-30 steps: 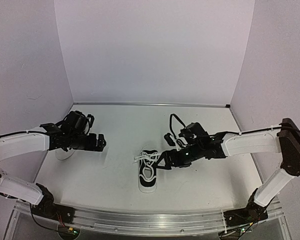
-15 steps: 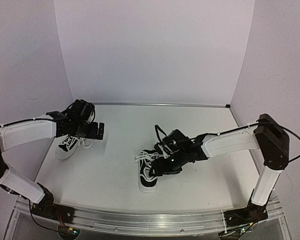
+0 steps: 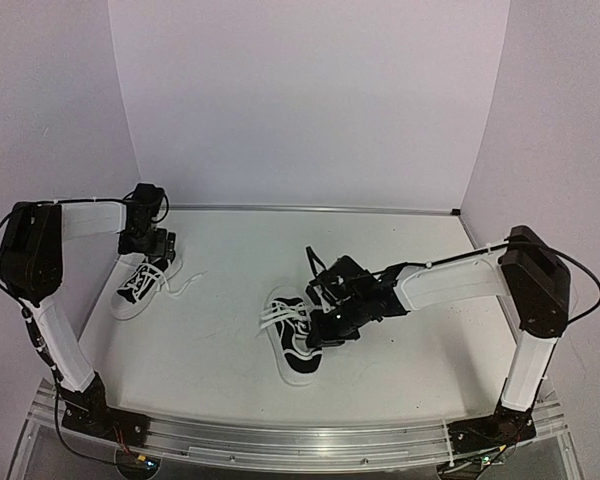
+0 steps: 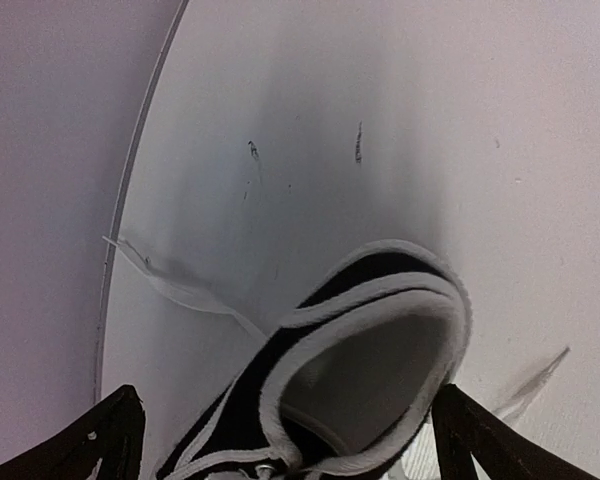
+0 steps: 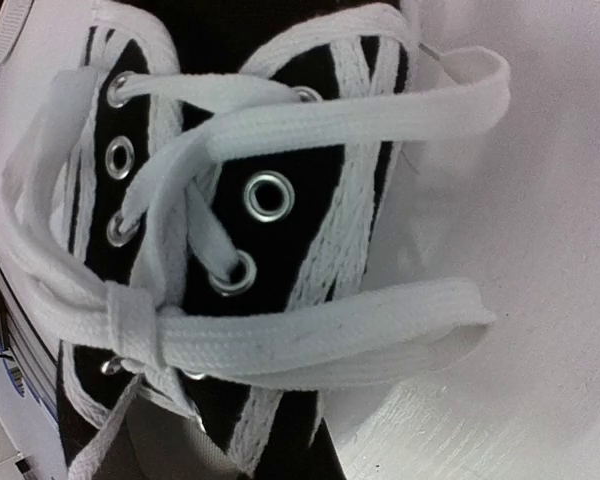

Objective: Tie the shoes

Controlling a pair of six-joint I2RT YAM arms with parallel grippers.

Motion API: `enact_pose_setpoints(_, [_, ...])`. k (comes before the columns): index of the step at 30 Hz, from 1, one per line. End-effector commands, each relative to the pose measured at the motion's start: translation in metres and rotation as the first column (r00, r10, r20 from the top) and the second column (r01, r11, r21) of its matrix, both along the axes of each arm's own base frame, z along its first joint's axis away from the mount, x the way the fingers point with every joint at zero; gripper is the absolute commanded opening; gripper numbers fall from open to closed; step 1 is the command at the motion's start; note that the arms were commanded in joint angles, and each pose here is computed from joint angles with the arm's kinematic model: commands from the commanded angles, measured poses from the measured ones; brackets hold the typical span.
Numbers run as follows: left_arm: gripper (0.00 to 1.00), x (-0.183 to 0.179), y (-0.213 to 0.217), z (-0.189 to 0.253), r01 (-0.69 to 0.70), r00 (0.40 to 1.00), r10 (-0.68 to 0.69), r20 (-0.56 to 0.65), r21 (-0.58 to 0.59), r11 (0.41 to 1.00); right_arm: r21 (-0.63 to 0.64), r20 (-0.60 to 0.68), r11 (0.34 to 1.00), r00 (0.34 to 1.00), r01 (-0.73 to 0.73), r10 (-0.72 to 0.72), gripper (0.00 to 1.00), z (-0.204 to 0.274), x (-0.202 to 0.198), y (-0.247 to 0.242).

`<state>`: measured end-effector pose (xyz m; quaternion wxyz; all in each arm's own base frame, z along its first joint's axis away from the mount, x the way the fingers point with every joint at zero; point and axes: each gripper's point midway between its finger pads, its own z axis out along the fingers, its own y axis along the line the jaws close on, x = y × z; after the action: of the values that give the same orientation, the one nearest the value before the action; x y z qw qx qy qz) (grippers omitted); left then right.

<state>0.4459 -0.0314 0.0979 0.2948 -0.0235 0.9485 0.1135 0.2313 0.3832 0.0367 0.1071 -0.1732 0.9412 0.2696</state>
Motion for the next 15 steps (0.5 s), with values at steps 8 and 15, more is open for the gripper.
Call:
enact_pose_setpoints(8, [0.74,0.006,-0.006,-0.065,0.055,0.991,-0.069,-0.112,-0.122,0.991,0.095,0.191,0.983,0.966,0.158,-0.174,0.0,0.061,0.086,-0.006])
enact_pose_setpoints(15, [0.17,-0.003,-0.024,-0.071,0.068,0.987,-0.097,-0.125,-0.216,0.974,0.174,0.275,0.953,0.917,0.247,-0.288,0.0,0.107,0.163,-0.04])
